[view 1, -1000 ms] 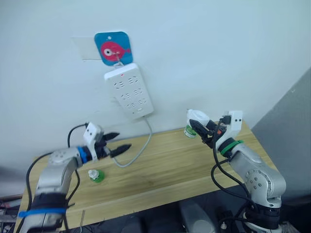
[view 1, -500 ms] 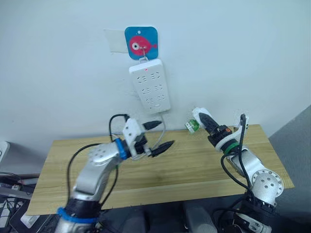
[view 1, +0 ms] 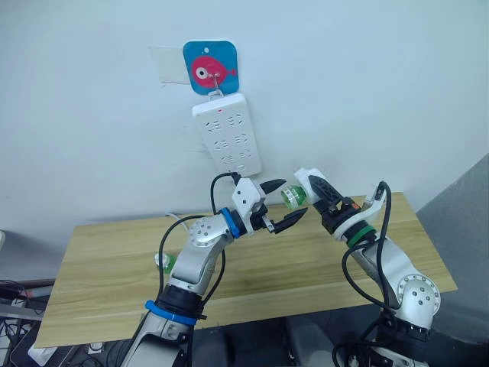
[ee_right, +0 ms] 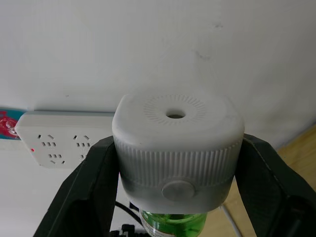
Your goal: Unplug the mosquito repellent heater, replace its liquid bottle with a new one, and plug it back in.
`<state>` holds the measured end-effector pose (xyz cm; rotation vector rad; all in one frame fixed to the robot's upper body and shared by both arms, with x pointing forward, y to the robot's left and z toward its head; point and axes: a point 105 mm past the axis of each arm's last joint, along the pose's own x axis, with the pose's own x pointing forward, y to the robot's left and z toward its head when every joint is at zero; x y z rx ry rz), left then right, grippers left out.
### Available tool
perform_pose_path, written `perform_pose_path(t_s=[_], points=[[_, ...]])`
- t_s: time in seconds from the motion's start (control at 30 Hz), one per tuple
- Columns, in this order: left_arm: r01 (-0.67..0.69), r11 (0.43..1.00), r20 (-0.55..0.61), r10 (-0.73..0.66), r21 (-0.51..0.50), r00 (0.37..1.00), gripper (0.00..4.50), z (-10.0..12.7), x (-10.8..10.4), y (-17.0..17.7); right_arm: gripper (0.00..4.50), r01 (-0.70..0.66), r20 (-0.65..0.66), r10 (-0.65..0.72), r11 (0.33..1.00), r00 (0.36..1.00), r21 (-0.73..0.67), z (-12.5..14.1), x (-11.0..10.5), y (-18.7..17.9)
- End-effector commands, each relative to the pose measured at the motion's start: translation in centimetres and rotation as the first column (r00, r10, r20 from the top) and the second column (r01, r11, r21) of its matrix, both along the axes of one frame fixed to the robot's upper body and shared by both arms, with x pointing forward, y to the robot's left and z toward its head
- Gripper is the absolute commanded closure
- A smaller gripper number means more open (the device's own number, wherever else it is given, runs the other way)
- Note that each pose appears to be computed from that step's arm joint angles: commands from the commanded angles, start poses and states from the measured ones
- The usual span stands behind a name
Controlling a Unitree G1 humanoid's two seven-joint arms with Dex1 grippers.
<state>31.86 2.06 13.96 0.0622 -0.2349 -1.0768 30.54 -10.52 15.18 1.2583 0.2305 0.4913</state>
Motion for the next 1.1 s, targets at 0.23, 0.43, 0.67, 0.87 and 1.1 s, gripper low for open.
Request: perform_pose_path(t_s=[0.23, 0.43, 0.67, 0.87, 1.1], points=[[-0.021, 0.999, 0.047, 0.022, -0.029, 0.999, 0.04, 0.9, 0.5, -0.1, 1.55, -0.026, 0.073, 0.021, 0.998, 0.997, 0.060, 1.7, -0.4, 1.1], [-0.026, 0.998, 0.064, 0.030, -0.056, 0.997, 0.63, 1.6, 0.6, -0.1, 1.55, -0.013, 0.070, 0.010, 0.999, 0.998, 0.046, 1.3, -0.3, 0.7], [-0.018, 0.998, 0.057, 0.021, -0.054, 0.998, 2.18, 1.5, 0.6, -0.2, 1.55, -0.009, 0.071, 0.005, 0.999, 0.997, 0.053, 1.0, -0.2, 0.4], [-0.038, 0.999, 0.064, 0.040, -0.038, 0.997, 2.18, 1.4, 1.1, 0.0, 1.55, -0.050, 0.083, 0.047, 0.998, 0.995, 0.039, 0.7, -0.4, 0.7], [0.023, 0.999, 0.116, -0.027, 0.039, 0.993, 2.18, 0.9, 0.9, 0.9, 0.02, -0.354, 0.057, 0.361, 0.930, 0.931, -0.101, -1.5, -1.1, 0.4]])
